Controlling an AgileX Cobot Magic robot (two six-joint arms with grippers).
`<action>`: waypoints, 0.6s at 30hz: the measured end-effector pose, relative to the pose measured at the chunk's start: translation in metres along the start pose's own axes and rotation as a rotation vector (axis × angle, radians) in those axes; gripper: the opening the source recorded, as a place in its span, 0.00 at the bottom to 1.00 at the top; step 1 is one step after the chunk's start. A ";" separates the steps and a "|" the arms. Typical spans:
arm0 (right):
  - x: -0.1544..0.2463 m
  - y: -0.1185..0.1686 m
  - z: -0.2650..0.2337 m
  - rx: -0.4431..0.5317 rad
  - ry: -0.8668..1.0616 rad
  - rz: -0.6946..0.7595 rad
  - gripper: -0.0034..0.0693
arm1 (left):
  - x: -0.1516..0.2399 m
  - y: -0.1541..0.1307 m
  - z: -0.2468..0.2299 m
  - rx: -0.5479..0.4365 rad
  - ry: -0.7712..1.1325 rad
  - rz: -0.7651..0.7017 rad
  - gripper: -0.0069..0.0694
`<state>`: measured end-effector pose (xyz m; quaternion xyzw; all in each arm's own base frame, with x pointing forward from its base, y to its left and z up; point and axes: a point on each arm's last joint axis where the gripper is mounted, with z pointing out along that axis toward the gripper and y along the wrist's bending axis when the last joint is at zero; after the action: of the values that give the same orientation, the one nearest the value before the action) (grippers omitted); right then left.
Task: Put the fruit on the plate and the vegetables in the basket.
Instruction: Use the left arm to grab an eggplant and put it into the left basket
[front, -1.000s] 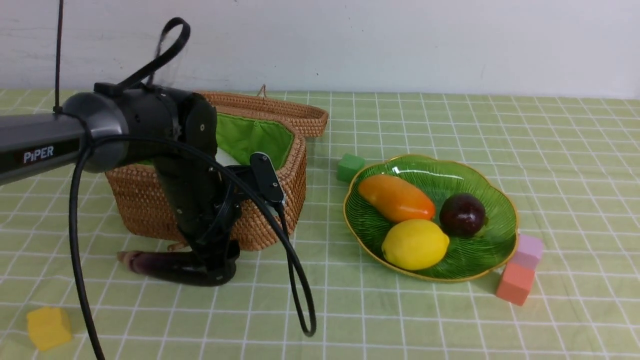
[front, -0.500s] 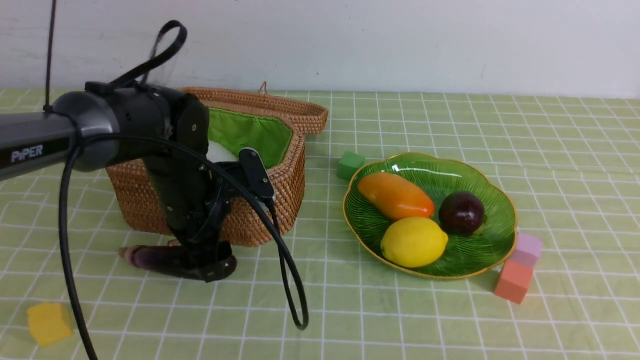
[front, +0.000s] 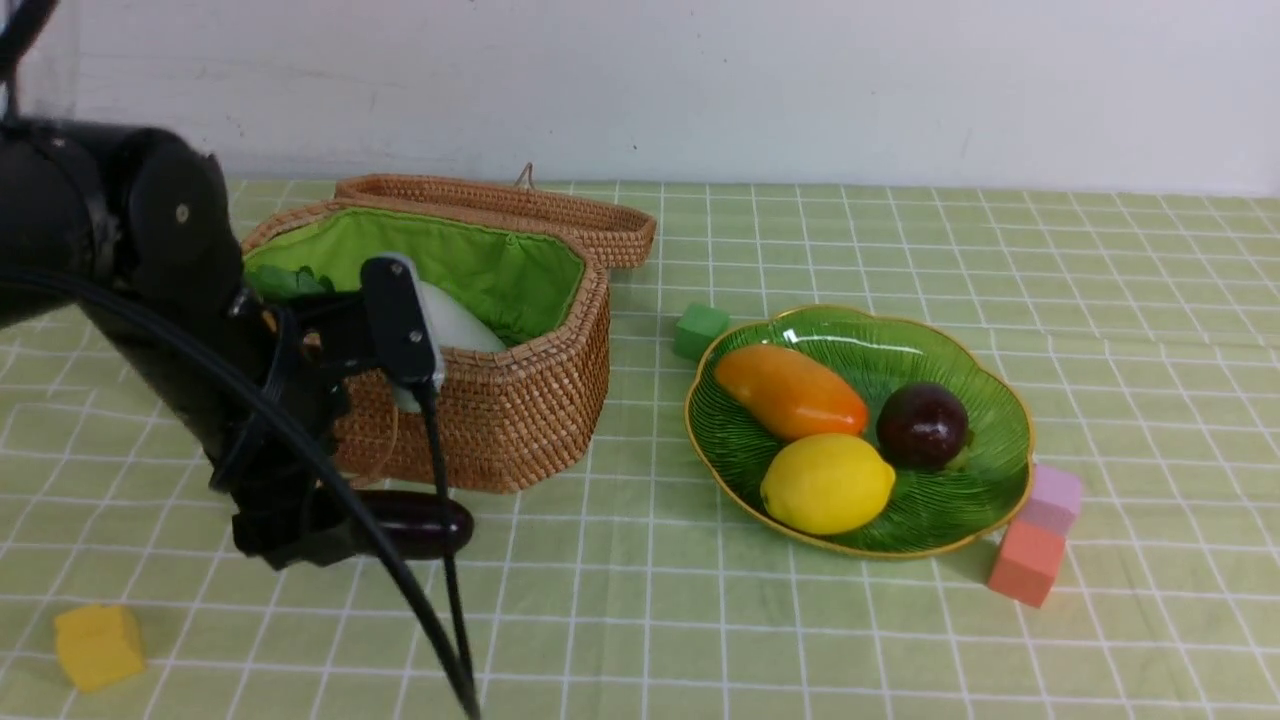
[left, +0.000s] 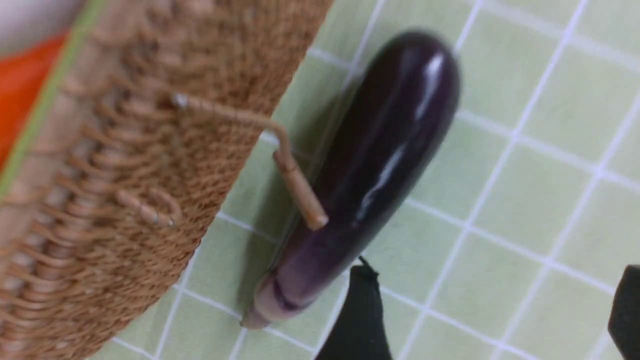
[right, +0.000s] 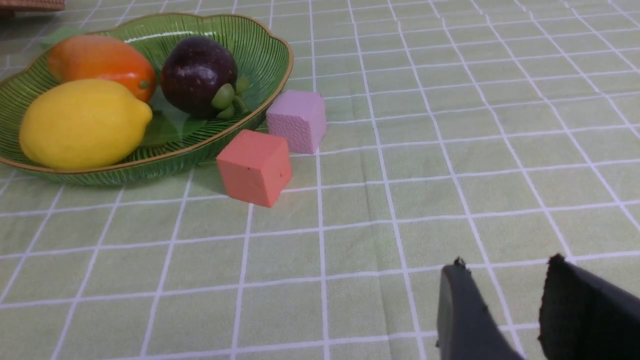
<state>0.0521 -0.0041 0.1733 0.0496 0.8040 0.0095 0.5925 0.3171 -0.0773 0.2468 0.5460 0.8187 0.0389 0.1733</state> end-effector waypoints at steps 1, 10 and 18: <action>0.000 0.000 0.000 0.000 0.000 0.000 0.38 | 0.005 0.000 0.010 -0.016 -0.002 0.010 0.88; 0.000 0.000 0.000 0.000 0.000 0.000 0.38 | -0.005 -0.005 0.052 -0.008 0.000 0.155 0.86; 0.000 0.000 0.000 0.000 0.000 0.000 0.38 | -0.009 -0.001 0.068 -0.041 -0.008 0.189 0.86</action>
<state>0.0521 -0.0041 0.1733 0.0495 0.8040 0.0094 0.5925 0.3412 -0.0944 0.1851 0.6173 0.7619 0.0698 0.1833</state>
